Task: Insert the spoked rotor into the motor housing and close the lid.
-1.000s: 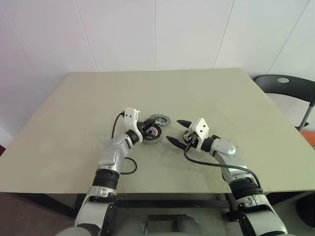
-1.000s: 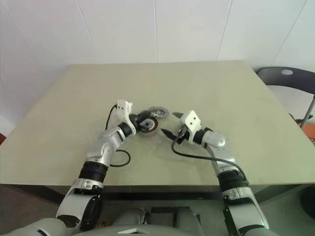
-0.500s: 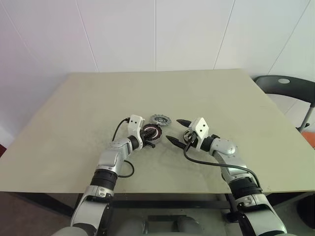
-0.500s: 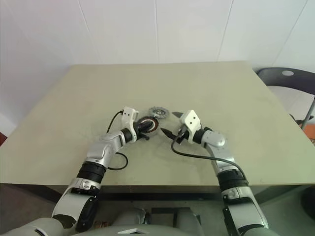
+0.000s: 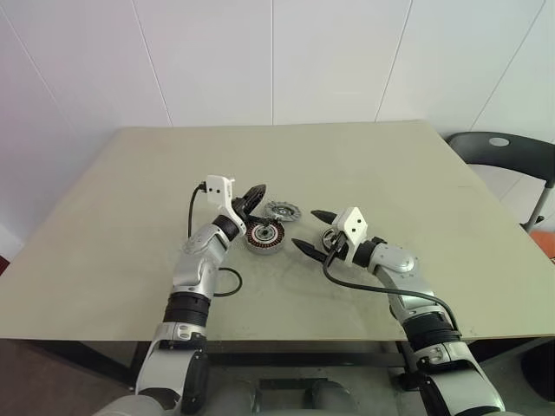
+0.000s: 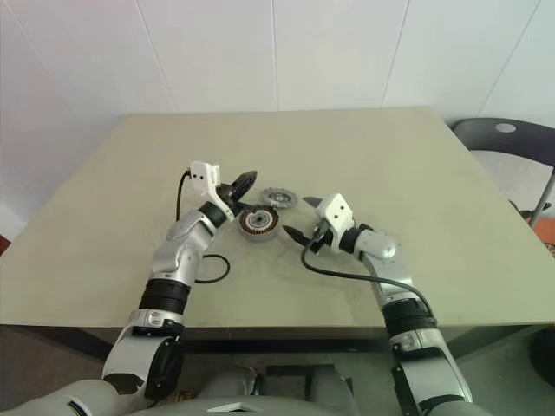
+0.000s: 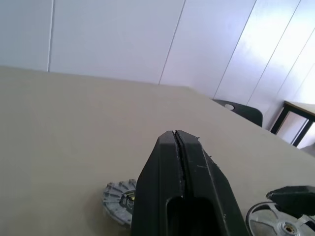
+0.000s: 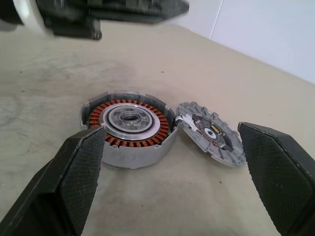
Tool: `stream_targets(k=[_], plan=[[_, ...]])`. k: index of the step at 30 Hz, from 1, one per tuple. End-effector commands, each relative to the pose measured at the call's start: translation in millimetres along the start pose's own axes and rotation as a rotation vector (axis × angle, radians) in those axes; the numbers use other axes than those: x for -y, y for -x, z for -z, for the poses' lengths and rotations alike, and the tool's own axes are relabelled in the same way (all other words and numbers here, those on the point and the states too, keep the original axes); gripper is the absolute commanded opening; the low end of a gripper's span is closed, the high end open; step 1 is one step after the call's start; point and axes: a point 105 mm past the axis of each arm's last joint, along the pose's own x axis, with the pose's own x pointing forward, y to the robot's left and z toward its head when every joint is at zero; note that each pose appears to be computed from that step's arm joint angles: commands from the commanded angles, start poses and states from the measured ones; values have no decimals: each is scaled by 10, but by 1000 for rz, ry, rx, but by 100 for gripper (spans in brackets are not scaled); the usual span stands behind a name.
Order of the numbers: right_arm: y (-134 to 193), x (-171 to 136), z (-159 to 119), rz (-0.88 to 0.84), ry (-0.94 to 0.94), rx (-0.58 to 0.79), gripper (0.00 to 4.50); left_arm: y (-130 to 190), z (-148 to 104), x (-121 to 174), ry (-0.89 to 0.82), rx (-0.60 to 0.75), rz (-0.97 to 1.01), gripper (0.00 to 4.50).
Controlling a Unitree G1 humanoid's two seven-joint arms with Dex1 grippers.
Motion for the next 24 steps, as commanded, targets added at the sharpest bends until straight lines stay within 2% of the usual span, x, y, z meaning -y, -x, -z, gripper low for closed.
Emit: stream_targets(k=[1,3,8,10,15,17,20,24], plan=[[-60,28,-185,3,41,60,450,67,648,27,-25,-327,1,4],[-56,31,-188,4,41,61,450,93,747,84,35,-358,15,4],[-47,35,-186,7,40,61,450,71,711,100,59,-338,6,4],[-47,35,-185,7,39,61,450,20,535,69,53,-255,-5,4],[-62,39,-186,7,37,62,450,-59,-193,91,65,97,30,4],[-74,36,-187,6,36,63,450,-48,-369,81,44,175,30,4],[-91,23,-187,3,34,64,450,-43,-455,58,9,209,21,4],[-94,22,-188,3,35,65,450,-60,-392,105,-16,190,39,4]])
